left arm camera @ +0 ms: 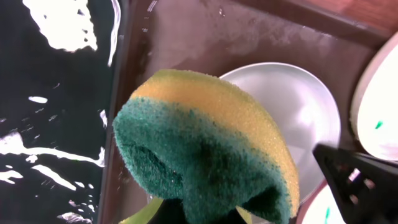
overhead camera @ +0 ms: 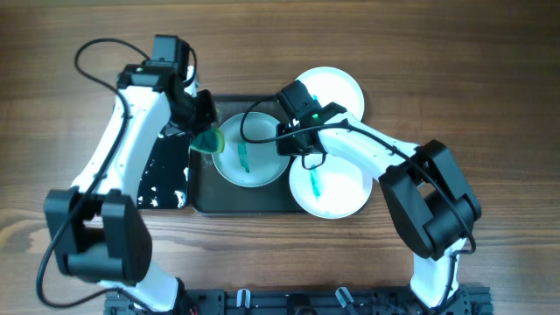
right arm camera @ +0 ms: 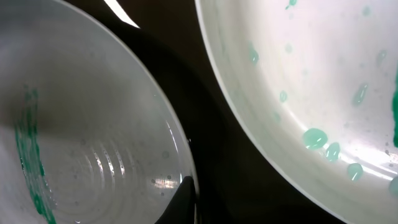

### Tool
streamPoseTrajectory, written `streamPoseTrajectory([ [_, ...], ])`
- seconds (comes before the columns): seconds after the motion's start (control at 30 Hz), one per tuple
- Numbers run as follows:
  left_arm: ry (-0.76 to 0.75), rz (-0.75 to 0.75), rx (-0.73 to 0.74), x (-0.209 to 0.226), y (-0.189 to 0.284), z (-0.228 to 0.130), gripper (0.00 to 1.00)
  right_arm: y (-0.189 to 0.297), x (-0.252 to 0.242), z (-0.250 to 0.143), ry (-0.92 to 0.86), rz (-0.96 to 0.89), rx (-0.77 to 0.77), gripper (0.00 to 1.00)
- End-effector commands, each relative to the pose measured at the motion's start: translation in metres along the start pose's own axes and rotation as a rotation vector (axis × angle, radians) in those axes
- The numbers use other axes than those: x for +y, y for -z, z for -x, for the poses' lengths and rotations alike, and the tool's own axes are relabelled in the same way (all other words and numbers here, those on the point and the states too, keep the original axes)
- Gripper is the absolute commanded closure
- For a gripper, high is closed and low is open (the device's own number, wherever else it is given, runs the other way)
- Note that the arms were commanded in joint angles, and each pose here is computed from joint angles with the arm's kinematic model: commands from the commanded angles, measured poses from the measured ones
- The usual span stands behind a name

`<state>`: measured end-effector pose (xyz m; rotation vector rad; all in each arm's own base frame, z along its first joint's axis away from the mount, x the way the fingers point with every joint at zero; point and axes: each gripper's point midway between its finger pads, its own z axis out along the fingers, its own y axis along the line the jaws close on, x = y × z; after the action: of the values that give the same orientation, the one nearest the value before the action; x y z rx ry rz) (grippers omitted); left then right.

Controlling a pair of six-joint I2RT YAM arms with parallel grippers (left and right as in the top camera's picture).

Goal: Clean dirty plates on tray and stack at the side
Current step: 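Pick up the green-and-yellow sponge from the black basin with the left gripper, then scrub the held plate's surface with the sponge in the left gripper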

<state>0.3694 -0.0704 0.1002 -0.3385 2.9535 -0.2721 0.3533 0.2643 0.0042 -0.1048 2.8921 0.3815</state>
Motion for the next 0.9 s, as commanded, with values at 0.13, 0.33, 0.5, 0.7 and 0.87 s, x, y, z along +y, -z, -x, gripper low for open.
streamPoseTrajectory([
  [0.13,-0.031,0.015,0.131,-0.017,-0.062,-0.016,0.96,-0.002,0.001,-0.009,0.020,0.025,0.036,0.96],
  [0.33,-0.013,0.050,0.220,-0.008,-0.094,-0.029,0.96,-0.006,0.011,-0.017,0.034,0.091,0.080,0.96],
  [0.5,-0.019,0.043,0.282,-0.011,-0.110,-0.042,0.96,-0.016,0.024,-0.023,0.047,0.227,0.145,0.96],
  [0.7,-0.131,-0.122,0.370,-0.056,-0.111,-0.069,0.96,-0.015,0.022,-0.019,0.044,0.272,0.152,0.96],
  [0.87,-0.142,-0.134,0.339,-0.079,-0.116,-0.071,0.96,-0.015,0.022,-0.018,0.044,0.273,0.149,0.96],
])
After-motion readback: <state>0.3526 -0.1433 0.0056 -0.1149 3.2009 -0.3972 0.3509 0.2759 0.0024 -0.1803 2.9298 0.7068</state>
